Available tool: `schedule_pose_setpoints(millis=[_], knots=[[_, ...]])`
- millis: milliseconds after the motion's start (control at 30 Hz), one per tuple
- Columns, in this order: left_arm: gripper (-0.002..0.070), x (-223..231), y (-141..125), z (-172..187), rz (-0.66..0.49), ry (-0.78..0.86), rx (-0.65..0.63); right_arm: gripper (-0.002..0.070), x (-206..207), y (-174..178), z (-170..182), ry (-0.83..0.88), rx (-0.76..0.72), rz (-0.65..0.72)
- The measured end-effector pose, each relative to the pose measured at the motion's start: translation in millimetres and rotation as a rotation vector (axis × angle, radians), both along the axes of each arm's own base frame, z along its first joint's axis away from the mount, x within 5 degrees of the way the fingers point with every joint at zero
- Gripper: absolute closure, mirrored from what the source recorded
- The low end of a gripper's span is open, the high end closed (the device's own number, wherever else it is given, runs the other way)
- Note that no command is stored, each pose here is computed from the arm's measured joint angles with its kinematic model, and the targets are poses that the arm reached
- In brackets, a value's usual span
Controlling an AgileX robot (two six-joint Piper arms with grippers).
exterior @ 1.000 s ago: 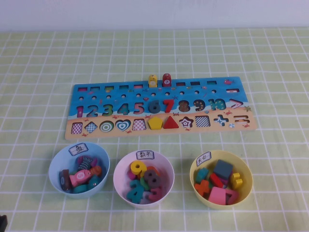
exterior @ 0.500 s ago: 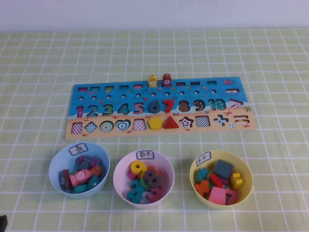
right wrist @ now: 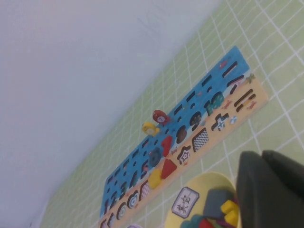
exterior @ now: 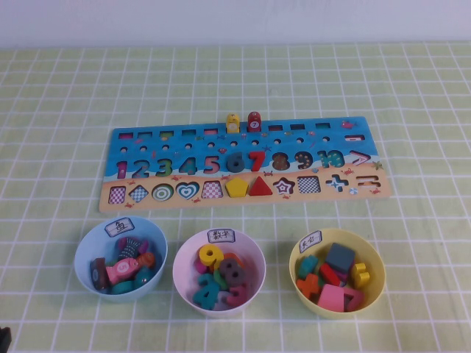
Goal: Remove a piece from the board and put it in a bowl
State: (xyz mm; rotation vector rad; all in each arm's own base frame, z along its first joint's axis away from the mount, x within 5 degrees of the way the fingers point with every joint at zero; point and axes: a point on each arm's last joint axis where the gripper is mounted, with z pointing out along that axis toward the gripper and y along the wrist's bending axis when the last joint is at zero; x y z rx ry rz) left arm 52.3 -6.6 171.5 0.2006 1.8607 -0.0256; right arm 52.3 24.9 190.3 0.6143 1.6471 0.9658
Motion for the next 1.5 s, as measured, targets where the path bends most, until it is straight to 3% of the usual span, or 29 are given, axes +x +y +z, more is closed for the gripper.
schedule_pose_setpoints(millis=[167, 400, 600, 800, 1000, 1267, 1500], knots=[[0.0678, 0.0, 0.3, 0.0, 0.000, -0.001, 0.010, 0.0694, 0.3, -2.2, 1.4, -0.027, -0.109, -0.014], [0.0678, 0.1, 0.7, 0.0, 0.000, -0.003, 0.025, 0.0694, 13.1, -4.4, 59.2, -0.053, -0.525, 0.021], [0.0678, 0.1, 0.8, 0.0, 0.000, -0.004, 0.028, 0.0694, 66.9, -5.0, 135.4, 0.066, -0.928, 0.172], [0.0678, 0.1, 0.8, 0.0, 0.000, -0.004, 0.028, 0.0694, 140.7, 0.2, 179.4, 0.207, -1.095, 0.404], [0.0678, 0.1, 0.9, 0.0, 0.000, -0.004, 0.029, 0.0694, 200.1, 9.3, 184.2, 0.348, -1.128, 0.609], [0.0678, 0.1, 0.9, 0.0, 0.001, -0.004, 0.028, 0.0694, 265.5, 63.5, 176.7, 0.376, -1.330, 0.819], [0.0678, 0.1, 0.9, 0.0, 0.001, -0.004, 0.030, 0.0694, 314.1, 110.4, 159.5, 0.388, -1.403, 0.957]])
